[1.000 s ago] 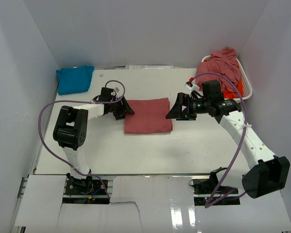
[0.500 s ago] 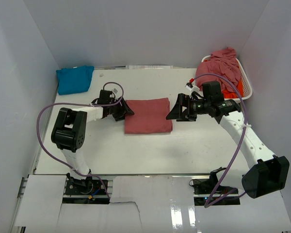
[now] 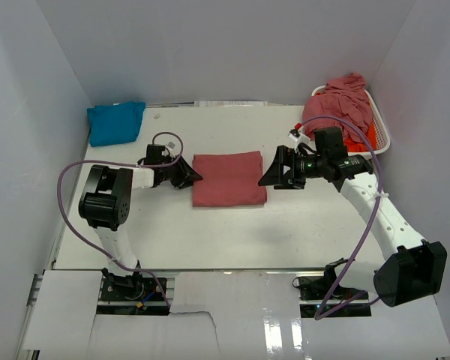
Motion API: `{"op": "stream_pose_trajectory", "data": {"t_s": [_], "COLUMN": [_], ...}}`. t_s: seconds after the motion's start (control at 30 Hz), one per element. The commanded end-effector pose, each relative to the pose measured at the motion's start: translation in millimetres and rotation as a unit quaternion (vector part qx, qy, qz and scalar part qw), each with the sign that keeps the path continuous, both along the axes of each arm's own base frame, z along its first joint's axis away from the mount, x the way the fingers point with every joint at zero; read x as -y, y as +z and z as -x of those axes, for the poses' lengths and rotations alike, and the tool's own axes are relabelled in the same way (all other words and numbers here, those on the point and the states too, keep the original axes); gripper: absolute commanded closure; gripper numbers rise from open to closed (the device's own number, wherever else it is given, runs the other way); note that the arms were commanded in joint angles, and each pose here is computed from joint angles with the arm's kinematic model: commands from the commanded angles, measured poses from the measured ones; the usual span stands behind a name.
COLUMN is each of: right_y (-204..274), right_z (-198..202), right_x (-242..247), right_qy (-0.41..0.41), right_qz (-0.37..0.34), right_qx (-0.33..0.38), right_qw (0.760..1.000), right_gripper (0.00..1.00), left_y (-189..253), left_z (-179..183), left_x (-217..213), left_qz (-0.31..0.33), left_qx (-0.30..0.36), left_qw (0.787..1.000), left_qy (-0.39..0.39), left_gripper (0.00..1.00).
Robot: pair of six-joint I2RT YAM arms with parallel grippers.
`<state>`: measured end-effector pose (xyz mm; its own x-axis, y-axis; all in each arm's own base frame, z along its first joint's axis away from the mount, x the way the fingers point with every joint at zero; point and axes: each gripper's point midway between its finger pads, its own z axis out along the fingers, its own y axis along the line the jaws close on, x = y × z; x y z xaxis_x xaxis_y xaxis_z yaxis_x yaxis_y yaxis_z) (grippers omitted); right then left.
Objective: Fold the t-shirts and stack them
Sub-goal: Put the neatly folded tshirt into the corner of the board with the left arm
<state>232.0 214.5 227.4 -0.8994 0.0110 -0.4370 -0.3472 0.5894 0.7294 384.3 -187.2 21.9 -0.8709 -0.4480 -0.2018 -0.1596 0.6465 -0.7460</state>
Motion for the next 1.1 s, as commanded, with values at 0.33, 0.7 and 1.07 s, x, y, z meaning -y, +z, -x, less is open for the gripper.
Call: {"op": "stream_pose_trajectory", "data": {"t_s": [0.33, 0.7, 1.07], "right_y": [13, 13, 7], "right_z": [1, 0, 11], "right_x": [2, 3, 5], "right_qy": [0.009, 0.009, 0.009], "right_qz": [-0.019, -0.021, -0.022], "right_qx": [0.023, 0.022, 0.015], "right_qw": [1.0, 1.0, 1.0], "right_gripper": [0.08, 0.08, 0.08], "left_y": [-103, -95, -40], "left_z": [85, 56, -47], "left_x": [-19, -28, -70], "left_qz": [-0.057, -0.106, -0.238], "left_qx": [-0.193, -0.165, -0.054], "left_qw": [0.979, 0.98, 0.97], "left_qy": [-0.017, -0.024, -0.008], "left_gripper": [0.82, 1.0, 1.0]}}
